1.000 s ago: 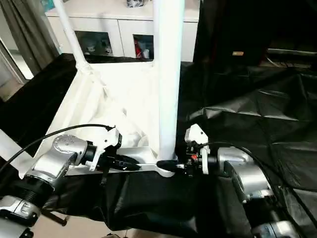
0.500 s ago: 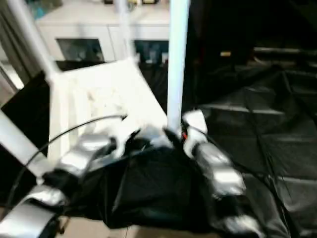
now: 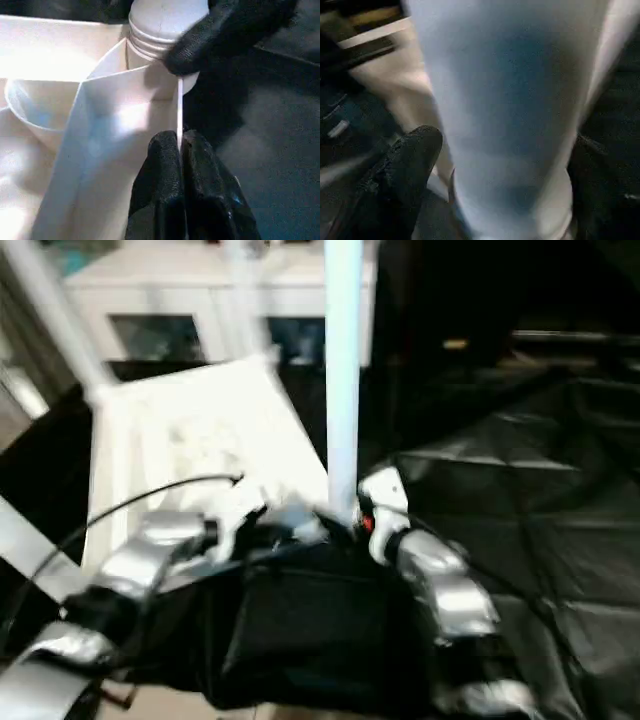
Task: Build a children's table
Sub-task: Rotate leg to tighten
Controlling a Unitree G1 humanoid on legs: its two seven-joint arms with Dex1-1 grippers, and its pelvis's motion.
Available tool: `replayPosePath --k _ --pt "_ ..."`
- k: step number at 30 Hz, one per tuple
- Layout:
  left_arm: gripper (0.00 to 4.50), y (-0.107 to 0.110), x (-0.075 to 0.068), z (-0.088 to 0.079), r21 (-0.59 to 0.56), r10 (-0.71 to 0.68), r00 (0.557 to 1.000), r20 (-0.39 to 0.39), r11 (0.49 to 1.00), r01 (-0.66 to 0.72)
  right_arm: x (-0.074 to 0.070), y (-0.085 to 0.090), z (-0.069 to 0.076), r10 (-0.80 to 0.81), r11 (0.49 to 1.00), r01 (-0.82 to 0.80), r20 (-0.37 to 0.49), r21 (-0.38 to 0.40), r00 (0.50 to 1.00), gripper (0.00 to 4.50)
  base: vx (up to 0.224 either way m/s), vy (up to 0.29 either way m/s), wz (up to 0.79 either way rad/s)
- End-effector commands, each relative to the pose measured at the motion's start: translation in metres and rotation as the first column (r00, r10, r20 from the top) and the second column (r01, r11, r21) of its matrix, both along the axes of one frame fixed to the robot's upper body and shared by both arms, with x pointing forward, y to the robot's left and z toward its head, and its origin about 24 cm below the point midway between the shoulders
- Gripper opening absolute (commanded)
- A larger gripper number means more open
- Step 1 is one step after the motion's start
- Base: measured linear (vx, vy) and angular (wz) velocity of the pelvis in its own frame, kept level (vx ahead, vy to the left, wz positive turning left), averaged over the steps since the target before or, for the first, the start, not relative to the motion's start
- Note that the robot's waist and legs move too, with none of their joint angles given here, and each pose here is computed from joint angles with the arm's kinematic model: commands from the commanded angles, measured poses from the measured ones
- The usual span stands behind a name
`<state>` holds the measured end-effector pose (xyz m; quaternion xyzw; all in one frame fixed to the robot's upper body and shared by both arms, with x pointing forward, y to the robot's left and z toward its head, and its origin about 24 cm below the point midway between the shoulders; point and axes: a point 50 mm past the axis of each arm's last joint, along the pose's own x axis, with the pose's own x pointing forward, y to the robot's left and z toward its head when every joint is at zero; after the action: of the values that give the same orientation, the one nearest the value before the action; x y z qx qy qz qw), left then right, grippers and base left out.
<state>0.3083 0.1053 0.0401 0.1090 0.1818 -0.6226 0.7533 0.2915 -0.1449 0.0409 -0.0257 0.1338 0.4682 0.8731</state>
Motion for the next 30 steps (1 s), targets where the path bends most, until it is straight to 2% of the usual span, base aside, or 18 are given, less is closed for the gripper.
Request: replayPosePath --k 1,3,9,10,11,13,16,22,28,30 --pt "0.0 -0.014 -0.007 0.011 -0.096 -0.137 0.991 0.004 0.986 0.137 -0.008 0.006 0.007 0.133 0.99 -0.132 -0.014 0.039 0.991 3.87 0.0 0.0 0.0" --pt "0.0 -0.008 -0.01 0.013 -0.093 -0.17 0.985 -0.018 0.981 0.168 -0.014 -0.007 0.012 0.191 0.981 -0.19 -0.025 0.033 0.981 3.87 0.0 0.0 0.0" --pt "0.0 0.0 -0.012 0.017 -0.098 -0.188 0.982 -0.032 0.978 0.184 -0.02 -0.021 0.015 0.26 0.966 -0.26 -0.049 0.008 0.964 3.87 0.0 0.0 0.0" --pt "0.0 0.001 -0.012 0.017 -0.1 -0.192 0.981 -0.036 0.977 0.187 -0.021 -0.021 0.015 0.274 0.962 -0.274 -0.056 0.01 0.96 3.87 0.0 0.0 0.0" --pt "0.0 0.002 -0.013 0.018 -0.103 -0.193 0.98 -0.039 0.977 0.188 -0.02 -0.02 0.016 0.282 0.959 -0.282 -0.059 0.014 0.958 3.63 0.0 0.0 0.0" --pt "0.0 0.003 -0.014 0.018 -0.105 -0.195 0.98 -0.042 0.976 0.19 -0.021 -0.018 0.016 0.295 0.955 -0.294 -0.066 0.024 0.953 3.55 0.0 0.0 0.0" --pt "0.0 0.003 -0.015 0.018 -0.108 -0.192 0.981 -0.041 0.977 0.187 -0.022 -0.014 0.016 0.311 0.95 -0.309 -0.072 0.037 0.948 3.17 0.0 0.0 0.0" --pt "0.0 0.001 -0.015 0.018 -0.11 -0.176 0.984 -0.033 0.979 0.171 -0.022 -0.012 0.011 0.296 0.955 -0.293 -0.079 0.051 0.952 2.78 0.0 0.0 0.0" --pt "0.0 -0.005 -0.008 0.016 -0.118 -0.064 0.998 0.009 0.991 0.065 -0.023 -0.007 -0.001 0.161 0.986 -0.157 -0.082 0.055 0.984 2.66 0.0 0.0 0.0" --pt "0.0 -0.011 0.002 0.012 -0.09 0.038 0.999 0.04 0.995 -0.034 -0.013 -0.006 -0.011 -0.014 1.0 0.014 -0.077 0.01 0.997 2.65 0.0 0.0 0.0"
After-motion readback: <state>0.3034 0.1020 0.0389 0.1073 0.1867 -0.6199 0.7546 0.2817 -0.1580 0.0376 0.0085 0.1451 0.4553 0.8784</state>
